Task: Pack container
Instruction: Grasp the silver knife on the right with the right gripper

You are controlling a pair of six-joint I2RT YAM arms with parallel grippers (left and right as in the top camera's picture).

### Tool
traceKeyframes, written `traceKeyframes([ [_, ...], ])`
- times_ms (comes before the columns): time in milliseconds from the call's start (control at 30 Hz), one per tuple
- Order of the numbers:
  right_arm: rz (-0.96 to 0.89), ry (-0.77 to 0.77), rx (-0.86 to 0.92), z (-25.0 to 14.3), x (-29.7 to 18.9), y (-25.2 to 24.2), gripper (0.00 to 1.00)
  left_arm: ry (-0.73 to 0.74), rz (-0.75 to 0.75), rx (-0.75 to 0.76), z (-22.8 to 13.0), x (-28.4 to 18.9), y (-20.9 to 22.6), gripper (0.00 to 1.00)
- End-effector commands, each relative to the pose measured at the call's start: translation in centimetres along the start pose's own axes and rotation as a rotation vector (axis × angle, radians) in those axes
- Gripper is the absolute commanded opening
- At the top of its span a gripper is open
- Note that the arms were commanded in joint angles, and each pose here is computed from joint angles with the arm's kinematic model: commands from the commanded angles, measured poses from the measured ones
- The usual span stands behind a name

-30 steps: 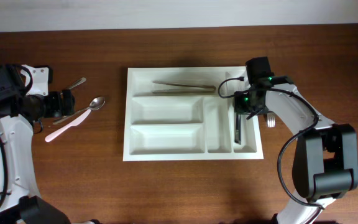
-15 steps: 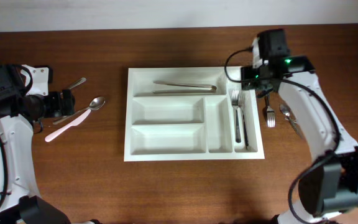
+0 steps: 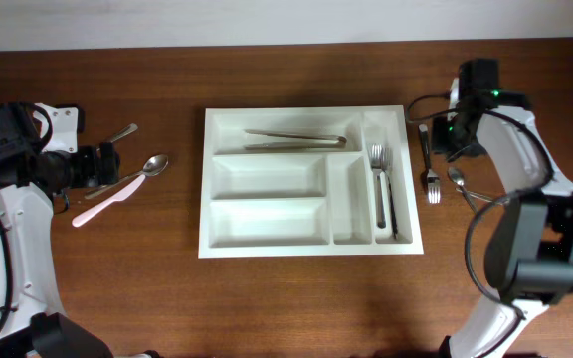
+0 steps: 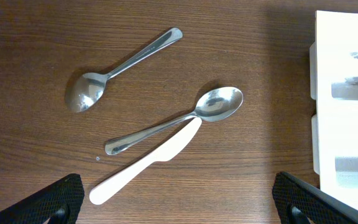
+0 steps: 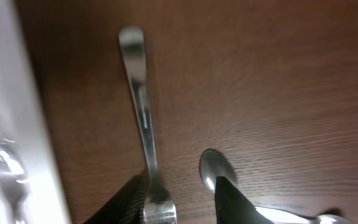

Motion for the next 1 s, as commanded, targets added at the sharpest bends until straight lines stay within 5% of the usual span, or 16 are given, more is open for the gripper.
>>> traceKeyframes([
  [0,0.035,0.061,-0.021,-0.8,1.8,0.8,0.3,-0.015,-0.01,0.013,0.5,-0.2,0.0,0.99],
  [600,0.068,0.237,-0.037,-4.1,6.4,1.6,0.35,-0.015,-0.01,0.013,0.5,-0.2,0.0,0.99],
  [733,0.069,0.247,-0.038,-4.4,6.5,1.6,0.18,-0.015,-0.01,0.013,0.5,-0.2,0.0,0.99],
  [967,0.067,0.246,-0.037,-4.3,6.4,1.6,0.07,-0.014,-0.01,0.013,0.5,-0.2,0.0,0.99],
])
Point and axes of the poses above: each gripper's point midway between its finger pads, its own x axis out along the fingers, its own y axis along the line the jaws close on, z = x × y, the point moved 9 cm from there along -x, back along the fingers, and after that the axes turned 4 degrees about -x, right-handed, at the moved point
